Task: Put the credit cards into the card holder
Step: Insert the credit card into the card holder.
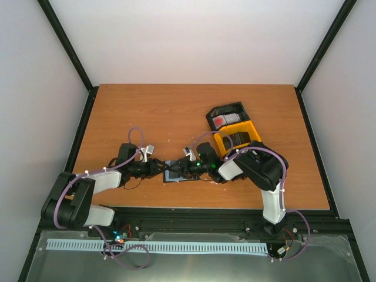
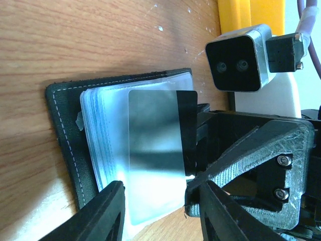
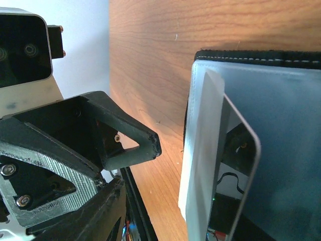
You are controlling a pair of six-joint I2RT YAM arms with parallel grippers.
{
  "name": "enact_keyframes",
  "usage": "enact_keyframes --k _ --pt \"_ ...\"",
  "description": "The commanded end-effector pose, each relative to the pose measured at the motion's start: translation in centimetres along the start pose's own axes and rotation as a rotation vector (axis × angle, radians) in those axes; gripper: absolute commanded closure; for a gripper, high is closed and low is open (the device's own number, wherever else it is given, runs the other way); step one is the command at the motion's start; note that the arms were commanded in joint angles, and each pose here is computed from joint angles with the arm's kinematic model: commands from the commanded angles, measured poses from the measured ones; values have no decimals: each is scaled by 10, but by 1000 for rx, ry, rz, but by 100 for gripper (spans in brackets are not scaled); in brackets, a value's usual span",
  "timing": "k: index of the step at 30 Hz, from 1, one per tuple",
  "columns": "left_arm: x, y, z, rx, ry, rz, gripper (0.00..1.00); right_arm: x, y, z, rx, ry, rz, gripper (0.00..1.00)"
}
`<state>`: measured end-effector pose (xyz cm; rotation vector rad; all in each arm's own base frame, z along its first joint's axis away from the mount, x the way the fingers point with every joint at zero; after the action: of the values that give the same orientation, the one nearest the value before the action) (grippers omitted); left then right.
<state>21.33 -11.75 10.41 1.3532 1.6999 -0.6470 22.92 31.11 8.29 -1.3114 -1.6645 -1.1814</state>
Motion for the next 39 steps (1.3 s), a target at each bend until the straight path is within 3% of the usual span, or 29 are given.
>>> enact_keyframes --k 1,6,12,17,32,39 --pt "-12 9 3 2 -49 36 58 7 3 3 7 31 -49 62" --pt "-10 11 3 -15 -33 22 60 7 5 5 8 25 -51 73" --pt "-15 17 -6 -112 21 40 61 1 6 10 40 -20 -43 74" --pt "-14 16 -6 -116 31 34 61 -1 9 13 57 -58 -30 73" --pt "-14 18 -8 -124 61 55 61 4 12 -1 81 -315 -47 53" --pt "-16 19 -9 -132 63 65 60 12 12 1 114 -456 -43 50"
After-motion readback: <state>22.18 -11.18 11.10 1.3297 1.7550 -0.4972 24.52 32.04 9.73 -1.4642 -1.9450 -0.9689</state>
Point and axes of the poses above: each gripper's point midway between its finger pads, its own z axis out along the fingers, its own x axis along the line the jaws close on, y = z × x, the point moved 9 cm from there along -z, back along the fingers, and after that the axes turned 9 degrees about -z, right-handed, at the moved point
